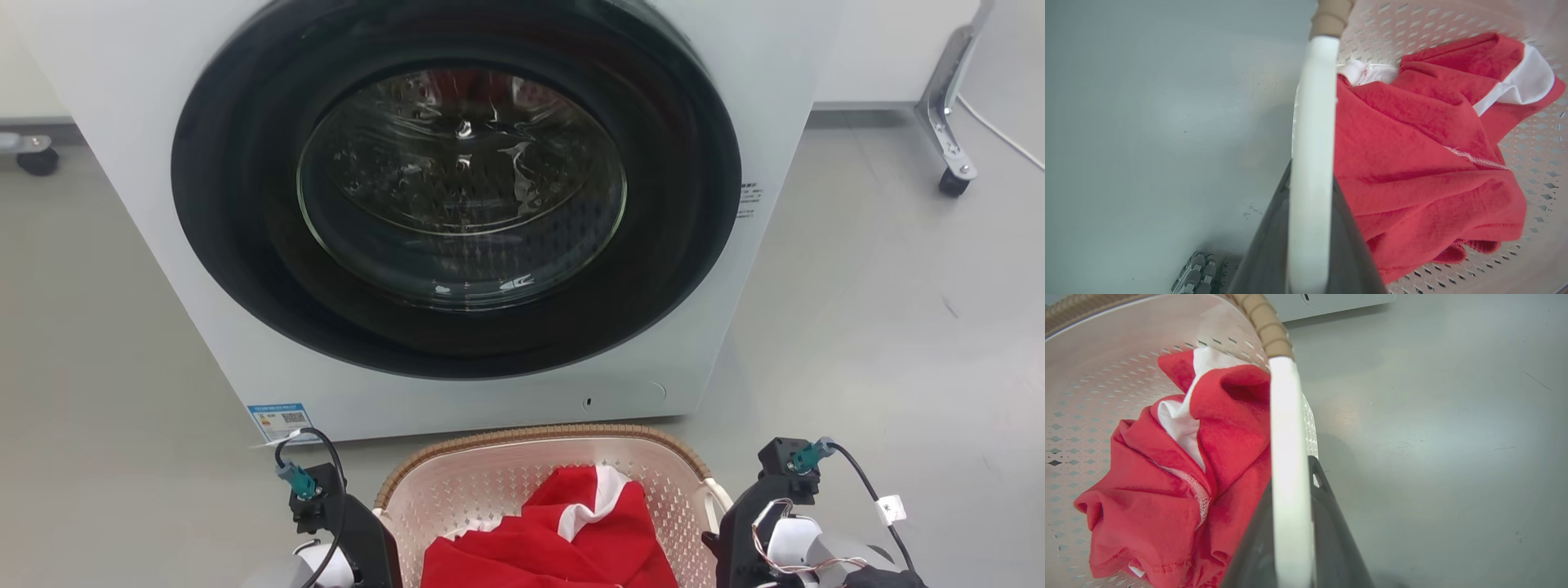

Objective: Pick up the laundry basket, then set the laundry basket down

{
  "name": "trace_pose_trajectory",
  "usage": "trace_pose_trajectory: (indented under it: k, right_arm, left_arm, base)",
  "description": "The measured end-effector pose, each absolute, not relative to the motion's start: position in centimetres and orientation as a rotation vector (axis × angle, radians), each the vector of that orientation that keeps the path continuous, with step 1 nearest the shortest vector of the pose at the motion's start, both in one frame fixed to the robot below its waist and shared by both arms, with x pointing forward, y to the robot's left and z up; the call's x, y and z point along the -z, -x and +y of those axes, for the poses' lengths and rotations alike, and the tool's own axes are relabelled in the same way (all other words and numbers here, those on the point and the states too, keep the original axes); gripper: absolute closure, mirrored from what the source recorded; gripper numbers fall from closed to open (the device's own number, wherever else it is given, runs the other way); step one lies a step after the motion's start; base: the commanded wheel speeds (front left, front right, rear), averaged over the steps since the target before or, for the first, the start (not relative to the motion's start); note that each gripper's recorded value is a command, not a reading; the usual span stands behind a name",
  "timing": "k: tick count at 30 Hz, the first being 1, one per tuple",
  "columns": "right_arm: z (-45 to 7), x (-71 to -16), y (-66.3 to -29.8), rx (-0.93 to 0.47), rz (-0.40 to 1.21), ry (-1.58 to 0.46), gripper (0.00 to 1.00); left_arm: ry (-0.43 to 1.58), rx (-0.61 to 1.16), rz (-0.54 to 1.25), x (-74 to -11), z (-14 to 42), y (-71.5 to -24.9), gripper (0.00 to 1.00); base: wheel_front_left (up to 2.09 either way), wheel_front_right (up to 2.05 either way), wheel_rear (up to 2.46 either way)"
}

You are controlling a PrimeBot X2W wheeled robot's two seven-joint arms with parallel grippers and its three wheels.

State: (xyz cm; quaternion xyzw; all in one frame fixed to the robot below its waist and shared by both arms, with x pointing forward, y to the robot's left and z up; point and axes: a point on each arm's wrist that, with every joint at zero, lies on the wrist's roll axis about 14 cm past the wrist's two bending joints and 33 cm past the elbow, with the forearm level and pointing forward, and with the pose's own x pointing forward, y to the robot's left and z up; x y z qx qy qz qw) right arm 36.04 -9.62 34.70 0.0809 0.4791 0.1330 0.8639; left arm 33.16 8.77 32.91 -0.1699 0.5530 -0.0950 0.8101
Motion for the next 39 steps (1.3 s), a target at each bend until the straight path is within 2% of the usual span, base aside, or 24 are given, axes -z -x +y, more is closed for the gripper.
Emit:
trace_pose_trajectory:
  k: [21, 39]
  right_arm:
    - [-9.6, -34.7, -33.8, -0.266, 1.043, -0.202, 1.00]
    - [-9.5, -34.7, -33.6, -0.258, 1.053, -0.212, 1.00]
  left_arm:
    - [0.354, 0.200, 1.205, -33.7, 8.8, -31.7, 1.00]
    - [0.348, 0.198, 1.215, -33.6, 8.8, -31.5, 1.00]
  base:
    - [0.00, 0.00, 0.00]
    - [0.00, 0.00, 0.00]
